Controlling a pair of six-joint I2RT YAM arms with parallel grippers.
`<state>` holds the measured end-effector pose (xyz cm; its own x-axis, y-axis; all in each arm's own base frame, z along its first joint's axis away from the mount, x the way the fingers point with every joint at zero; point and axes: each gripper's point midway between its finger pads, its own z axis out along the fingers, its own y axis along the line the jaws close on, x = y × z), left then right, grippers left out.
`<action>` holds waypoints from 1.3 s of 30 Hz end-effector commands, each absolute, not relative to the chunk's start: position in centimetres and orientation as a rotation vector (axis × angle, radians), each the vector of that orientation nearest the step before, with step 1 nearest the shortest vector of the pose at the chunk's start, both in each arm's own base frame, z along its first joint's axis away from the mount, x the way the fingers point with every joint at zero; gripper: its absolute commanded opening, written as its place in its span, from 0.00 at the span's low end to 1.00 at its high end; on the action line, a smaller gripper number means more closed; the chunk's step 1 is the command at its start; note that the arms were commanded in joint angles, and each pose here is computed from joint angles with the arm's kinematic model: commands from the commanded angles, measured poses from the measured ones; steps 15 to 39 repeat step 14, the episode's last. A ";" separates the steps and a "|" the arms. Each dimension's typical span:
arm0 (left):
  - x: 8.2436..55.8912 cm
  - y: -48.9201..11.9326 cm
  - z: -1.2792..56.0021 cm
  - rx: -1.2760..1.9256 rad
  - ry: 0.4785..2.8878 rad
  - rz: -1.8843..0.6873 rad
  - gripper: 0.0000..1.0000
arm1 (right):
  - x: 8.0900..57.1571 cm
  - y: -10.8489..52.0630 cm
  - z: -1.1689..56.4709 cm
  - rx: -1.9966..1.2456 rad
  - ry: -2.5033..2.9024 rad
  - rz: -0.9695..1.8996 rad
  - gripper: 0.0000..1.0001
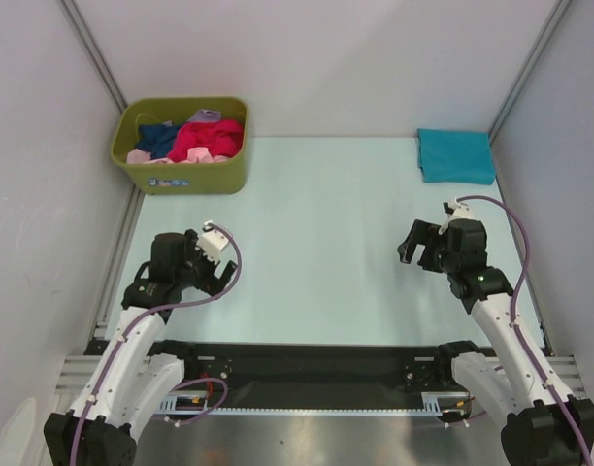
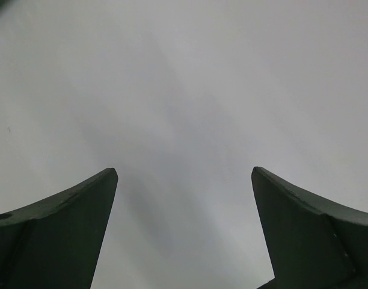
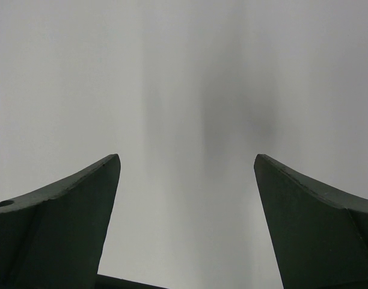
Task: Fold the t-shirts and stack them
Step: Neatly place the folded tshirt to the corner
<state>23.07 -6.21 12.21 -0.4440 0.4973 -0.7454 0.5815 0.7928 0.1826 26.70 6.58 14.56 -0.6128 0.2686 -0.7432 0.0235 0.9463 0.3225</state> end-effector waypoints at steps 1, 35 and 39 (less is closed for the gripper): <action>23.7 -6.5 13.1 0.812 2.061 -0.129 1.00 | 26.6 6.8 15.6 0.208 2.167 0.376 1.00; 23.6 -6.5 13.3 0.812 2.050 -0.131 1.00 | 26.4 6.6 16.1 0.221 2.142 0.372 1.00; 23.6 -6.5 13.3 0.812 2.050 -0.131 1.00 | 26.4 6.6 16.1 0.221 2.142 0.372 1.00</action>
